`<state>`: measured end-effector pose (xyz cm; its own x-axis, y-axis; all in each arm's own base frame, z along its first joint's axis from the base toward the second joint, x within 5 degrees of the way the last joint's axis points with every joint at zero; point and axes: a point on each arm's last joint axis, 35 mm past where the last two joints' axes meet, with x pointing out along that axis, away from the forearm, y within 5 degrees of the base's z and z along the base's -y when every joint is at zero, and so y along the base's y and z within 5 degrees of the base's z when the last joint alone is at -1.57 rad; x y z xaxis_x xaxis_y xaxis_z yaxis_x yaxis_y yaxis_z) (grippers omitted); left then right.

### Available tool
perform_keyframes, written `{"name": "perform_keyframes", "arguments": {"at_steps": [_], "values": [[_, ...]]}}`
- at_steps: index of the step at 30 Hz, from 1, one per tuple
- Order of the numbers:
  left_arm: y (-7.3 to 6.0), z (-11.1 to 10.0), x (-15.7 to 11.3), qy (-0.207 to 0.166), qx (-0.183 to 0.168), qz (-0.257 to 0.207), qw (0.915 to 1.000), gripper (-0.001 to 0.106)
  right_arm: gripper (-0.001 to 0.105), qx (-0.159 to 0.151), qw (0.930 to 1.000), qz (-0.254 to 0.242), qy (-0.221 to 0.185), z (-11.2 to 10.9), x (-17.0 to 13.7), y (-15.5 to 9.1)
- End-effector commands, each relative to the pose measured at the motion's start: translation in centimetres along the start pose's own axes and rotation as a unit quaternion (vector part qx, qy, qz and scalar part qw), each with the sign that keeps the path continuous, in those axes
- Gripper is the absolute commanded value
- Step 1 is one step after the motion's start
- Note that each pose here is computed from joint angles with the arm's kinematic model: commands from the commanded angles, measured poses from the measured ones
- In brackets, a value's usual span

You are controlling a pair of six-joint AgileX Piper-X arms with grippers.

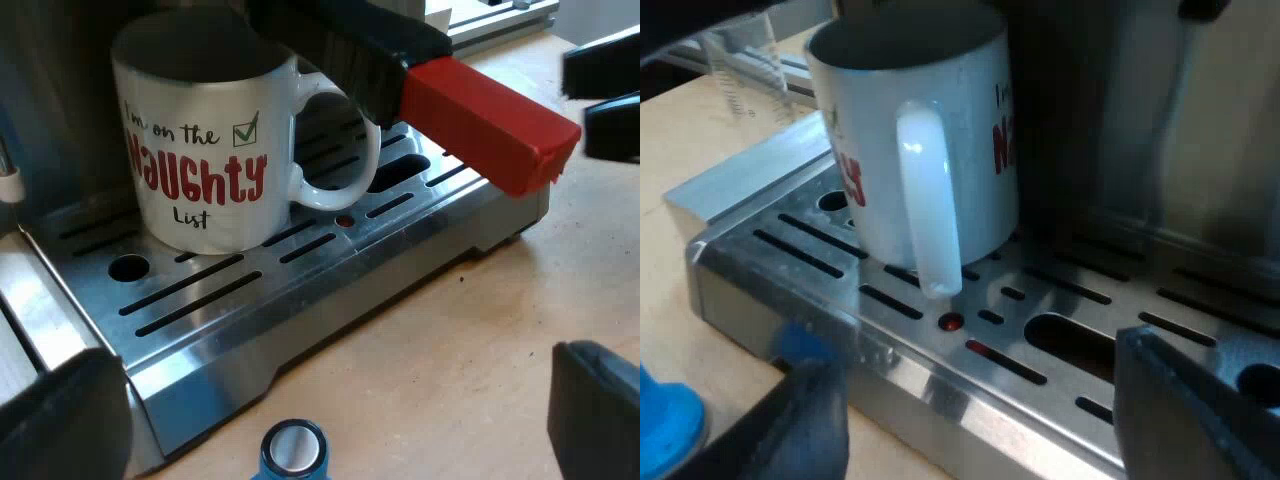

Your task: Remove mug from coffee machine

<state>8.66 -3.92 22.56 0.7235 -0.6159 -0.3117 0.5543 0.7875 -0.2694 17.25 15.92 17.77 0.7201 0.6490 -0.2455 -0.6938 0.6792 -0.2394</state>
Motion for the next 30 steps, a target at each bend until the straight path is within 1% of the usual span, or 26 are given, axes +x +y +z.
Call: {"name": "perform_keyframes", "arguments": {"at_steps": [1,9,11,15,19,21,25,30], "values": [[-0.1,0.2,0.0,-0.007,0.005,-0.006,0.9999,0.086,0.059,0.0,0.9999,0.001,-0.017,0.7,1.1,-0.1],[-0.1,0.2,0.0,-0.007,0.005,-0.006,0.9999,0.086,0.059,0.0,0.9999,0.009,-0.014,1.4,5.6,-0.1],[-0.1,0.3,0.0,-0.01,0.006,-0.006,0.9999,0.086,0.059,-0.001,0.9996,0.024,-0.015,1.5,6.5,0.1],[-0.1,0.5,0.0,-0.018,0.009,-0.007,0.9998,0.086,0.059,-0.003,0.9992,0.039,-0.009,1.4,8.0,0.8],[-0.1,0.5,0.0,-0.018,0.009,-0.007,0.9998,0.086,0.059,-0.001,0.9993,0.038,-0.003,0.9,9.1,0.9],[-0.1,0.5,0.0,-0.018,0.009,-0.007,0.9998,0.086,0.059,0.004,0.9996,0.025,-0.007,0.8,9.6,0.9],[-0.1,0.5,0.0,-0.018,0.009,-0.007,0.9998,0.086,0.059,0.007,0.9998,0.018,-0.008,0.7,10.1,0.9],[-0.1,0.5,0.0,-0.018,0.009,-0.007,0.9998,0.086,0.059,0.007,0.9998,0.019,-0.004,0.4,11.3,1.0]]}}
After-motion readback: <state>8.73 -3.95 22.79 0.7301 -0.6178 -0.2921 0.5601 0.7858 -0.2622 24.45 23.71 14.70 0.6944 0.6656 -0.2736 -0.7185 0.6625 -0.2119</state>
